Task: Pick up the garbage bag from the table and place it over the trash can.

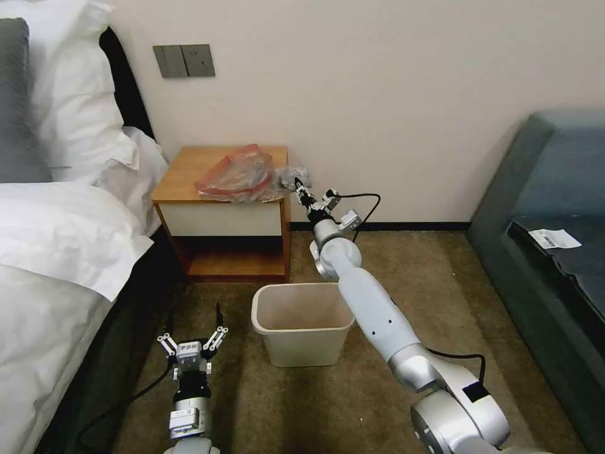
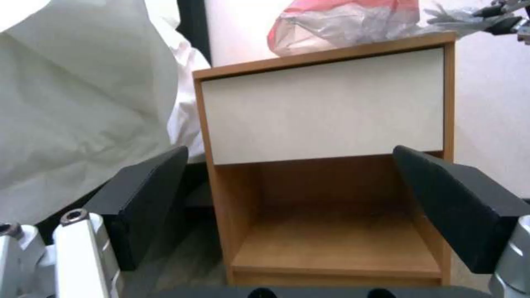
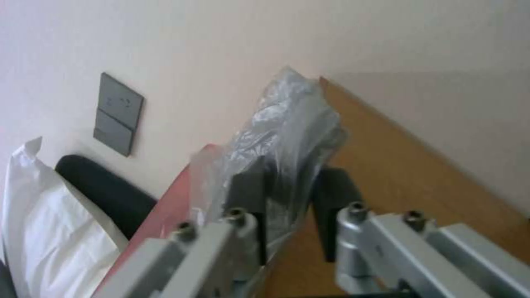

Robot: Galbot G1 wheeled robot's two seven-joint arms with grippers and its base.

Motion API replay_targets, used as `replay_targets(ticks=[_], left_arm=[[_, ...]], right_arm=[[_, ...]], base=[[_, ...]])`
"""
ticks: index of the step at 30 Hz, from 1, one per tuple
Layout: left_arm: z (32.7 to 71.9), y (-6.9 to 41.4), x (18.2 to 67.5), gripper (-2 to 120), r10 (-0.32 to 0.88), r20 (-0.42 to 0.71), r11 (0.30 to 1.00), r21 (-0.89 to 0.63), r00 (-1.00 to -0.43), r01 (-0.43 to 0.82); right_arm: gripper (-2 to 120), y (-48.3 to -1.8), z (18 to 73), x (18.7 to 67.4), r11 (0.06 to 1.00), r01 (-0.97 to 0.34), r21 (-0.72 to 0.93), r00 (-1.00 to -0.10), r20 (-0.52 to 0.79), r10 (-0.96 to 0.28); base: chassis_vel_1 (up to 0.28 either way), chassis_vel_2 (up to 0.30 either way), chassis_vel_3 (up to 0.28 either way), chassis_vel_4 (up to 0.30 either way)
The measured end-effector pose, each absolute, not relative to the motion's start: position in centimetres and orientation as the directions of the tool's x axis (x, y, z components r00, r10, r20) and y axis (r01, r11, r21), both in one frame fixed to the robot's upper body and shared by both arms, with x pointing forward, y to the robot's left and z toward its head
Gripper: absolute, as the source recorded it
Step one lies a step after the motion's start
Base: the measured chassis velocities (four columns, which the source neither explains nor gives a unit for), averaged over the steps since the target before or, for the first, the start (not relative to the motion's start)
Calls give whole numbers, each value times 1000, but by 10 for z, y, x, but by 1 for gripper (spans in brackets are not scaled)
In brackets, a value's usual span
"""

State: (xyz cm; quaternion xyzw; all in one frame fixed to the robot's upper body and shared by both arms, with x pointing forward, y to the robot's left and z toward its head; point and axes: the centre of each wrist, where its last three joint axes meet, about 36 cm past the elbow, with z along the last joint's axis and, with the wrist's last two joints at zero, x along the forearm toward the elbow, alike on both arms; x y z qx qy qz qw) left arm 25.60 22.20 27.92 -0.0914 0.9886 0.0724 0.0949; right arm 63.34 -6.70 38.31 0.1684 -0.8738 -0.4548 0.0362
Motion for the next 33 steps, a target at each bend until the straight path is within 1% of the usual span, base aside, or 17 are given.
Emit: replay_targets(ticks=[3,5,19,23,27,31,33], left_arm=[[279,222,256,93,-166,-201,973,126,-965,-194],[278,222,256,93,-166,-200,973,127,-966,-193],[277,219,256,93,-162,-197,974,125,-967,-188],[276,220,256,93,-163,-197,974,125,-967,-190],[276,226,261,93,-158,-204,974,131,-966,-187],[274,227,262,93,-154,-199,975,129,-968,-181],[272,225,263,93,-147,-194,977,124,-970,-173]], right_arm=[[2,-66,384,632,530,-266,805,-939,-94,-329],[0,-66,384,632,530,-268,804,-939,-95,-330],[0,-62,385,624,532,-279,800,-936,-102,-337],[0,-54,389,610,532,-276,800,-939,-106,-327],[0,-39,402,584,513,-307,801,-928,-132,-349],[0,-34,405,572,510,-309,803,-926,-131,-355],[0,-28,408,558,504,-306,807,-925,-127,-358]], base=[[0,0,0,0],[0,0,0,0],[0,0,0,0],[0,0,0,0],[0,0,0,0],[0,0,0,0],[0,0,0,0]])
